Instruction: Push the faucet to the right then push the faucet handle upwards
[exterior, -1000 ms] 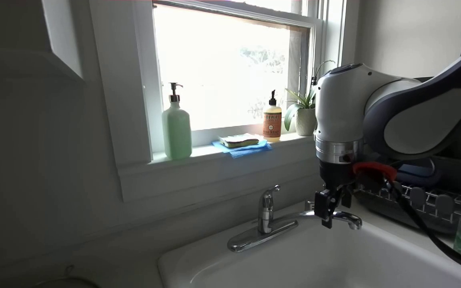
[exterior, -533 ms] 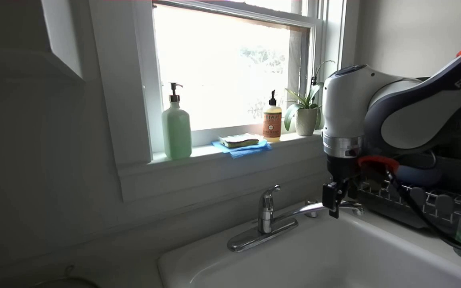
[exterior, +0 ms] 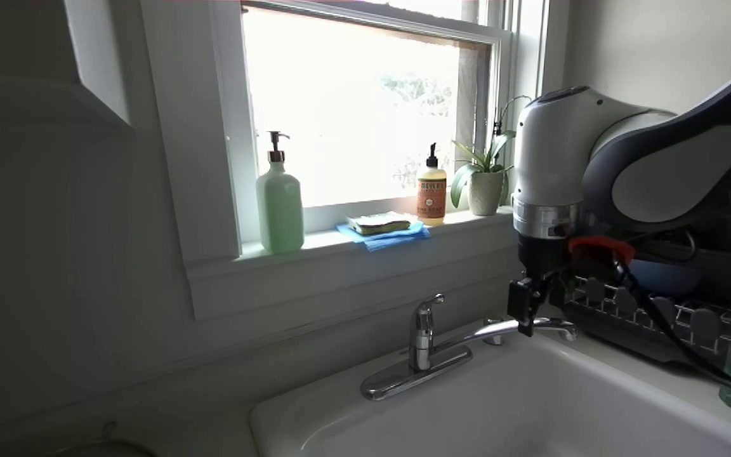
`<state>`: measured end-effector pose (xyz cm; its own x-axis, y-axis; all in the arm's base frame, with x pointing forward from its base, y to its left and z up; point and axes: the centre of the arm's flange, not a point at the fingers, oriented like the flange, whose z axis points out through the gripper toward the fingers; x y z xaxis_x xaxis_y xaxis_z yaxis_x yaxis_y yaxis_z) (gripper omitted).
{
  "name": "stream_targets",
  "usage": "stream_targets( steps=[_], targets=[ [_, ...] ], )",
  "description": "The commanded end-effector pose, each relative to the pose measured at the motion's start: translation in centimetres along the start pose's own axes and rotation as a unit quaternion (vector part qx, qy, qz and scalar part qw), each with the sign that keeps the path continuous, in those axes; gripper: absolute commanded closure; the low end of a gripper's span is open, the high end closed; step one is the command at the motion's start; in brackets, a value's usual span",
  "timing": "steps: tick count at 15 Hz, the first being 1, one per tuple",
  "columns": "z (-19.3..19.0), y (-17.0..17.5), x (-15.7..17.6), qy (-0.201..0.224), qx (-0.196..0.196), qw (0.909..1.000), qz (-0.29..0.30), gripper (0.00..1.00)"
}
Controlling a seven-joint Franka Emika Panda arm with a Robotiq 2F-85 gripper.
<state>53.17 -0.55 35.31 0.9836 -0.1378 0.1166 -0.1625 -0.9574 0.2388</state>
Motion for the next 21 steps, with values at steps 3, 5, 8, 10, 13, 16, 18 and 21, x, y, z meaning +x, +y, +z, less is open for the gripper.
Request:
stream_targets(
  steps=[3,5,8,10,13,16,18,21],
  targets=[
    [-3.9,-3.5,-1.3,0.057,0.029,0.9977,0.024,0.00],
    [-4.4,-5.0,-0.8,0.074,0.039,0.9961,0.028,0.00],
    [-4.8,-6.8,0.1,0.111,0.051,0.9921,0.029,0.00],
    [-4.9,-7.6,0.7,0.137,0.055,0.9888,0.022,0.00],
    [-4.7,-8.3,1.8,0.165,0.058,0.9845,0.015,0.00],
    [-5.0,-7.8,1.3,0.161,0.061,0.9850,0.006,0.00],
    [-4.8,-8.0,1.9,0.169,0.061,0.9837,0.005,0.00],
    [-4.6,-8.1,2.1,0.170,0.061,0.9835,0.005,0.00]
  ],
)
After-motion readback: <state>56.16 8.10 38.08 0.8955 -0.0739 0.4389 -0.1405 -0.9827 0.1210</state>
